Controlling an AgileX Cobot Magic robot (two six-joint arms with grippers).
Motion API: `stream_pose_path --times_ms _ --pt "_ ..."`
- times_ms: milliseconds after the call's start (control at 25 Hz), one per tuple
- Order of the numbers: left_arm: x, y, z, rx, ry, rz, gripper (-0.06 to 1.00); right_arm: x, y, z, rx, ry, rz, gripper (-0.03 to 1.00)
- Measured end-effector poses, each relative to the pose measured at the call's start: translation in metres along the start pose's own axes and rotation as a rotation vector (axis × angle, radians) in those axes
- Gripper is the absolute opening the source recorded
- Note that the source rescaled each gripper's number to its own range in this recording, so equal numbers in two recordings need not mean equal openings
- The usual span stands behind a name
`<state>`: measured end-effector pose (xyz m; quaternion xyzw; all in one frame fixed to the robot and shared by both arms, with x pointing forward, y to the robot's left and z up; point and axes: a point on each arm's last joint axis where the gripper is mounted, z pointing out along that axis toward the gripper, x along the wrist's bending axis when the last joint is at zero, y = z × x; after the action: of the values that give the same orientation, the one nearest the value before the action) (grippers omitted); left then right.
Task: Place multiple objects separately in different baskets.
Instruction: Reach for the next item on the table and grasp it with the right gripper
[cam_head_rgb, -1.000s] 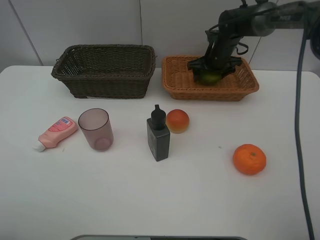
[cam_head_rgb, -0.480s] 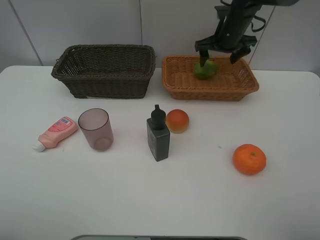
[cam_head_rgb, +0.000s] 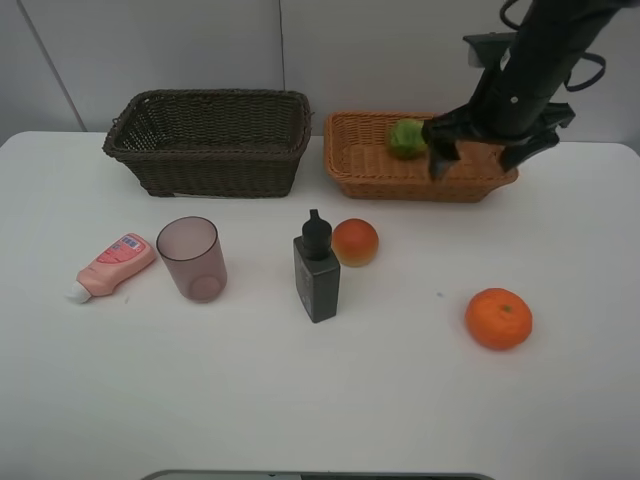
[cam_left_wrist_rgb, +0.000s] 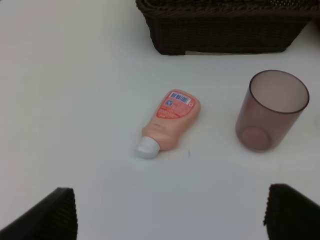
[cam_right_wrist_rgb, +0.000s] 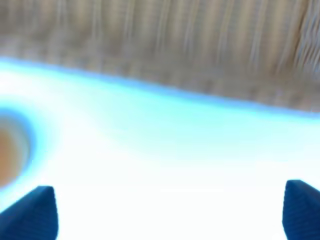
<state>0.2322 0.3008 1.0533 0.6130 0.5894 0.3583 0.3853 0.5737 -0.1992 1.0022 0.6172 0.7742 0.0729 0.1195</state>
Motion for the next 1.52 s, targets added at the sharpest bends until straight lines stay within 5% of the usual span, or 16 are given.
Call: stream_pose_path --times_ms 240,520,1160,1520 --pt "0.0 0.0 0.0 0.0 0.0 0.0 0.97 -0.002 -0.072 0.003 0.066 0.028 0.01 1.0" --pt "0.0 0.0 0.0 0.0 0.0 0.0 0.97 -0.002 -0.112 0.024 0.145 0.02 0.103 1.0" --pt "0.0 0.0 0.0 0.0 0.0 0.0 0.97 0.006 -0.119 0.035 0.061 0.019 0.227 1.0" --pt "0.0 0.0 0.0 0.0 0.0 0.0 0.97 0.01 -0.124 0.068 0.175 -0.006 0.216 1.0"
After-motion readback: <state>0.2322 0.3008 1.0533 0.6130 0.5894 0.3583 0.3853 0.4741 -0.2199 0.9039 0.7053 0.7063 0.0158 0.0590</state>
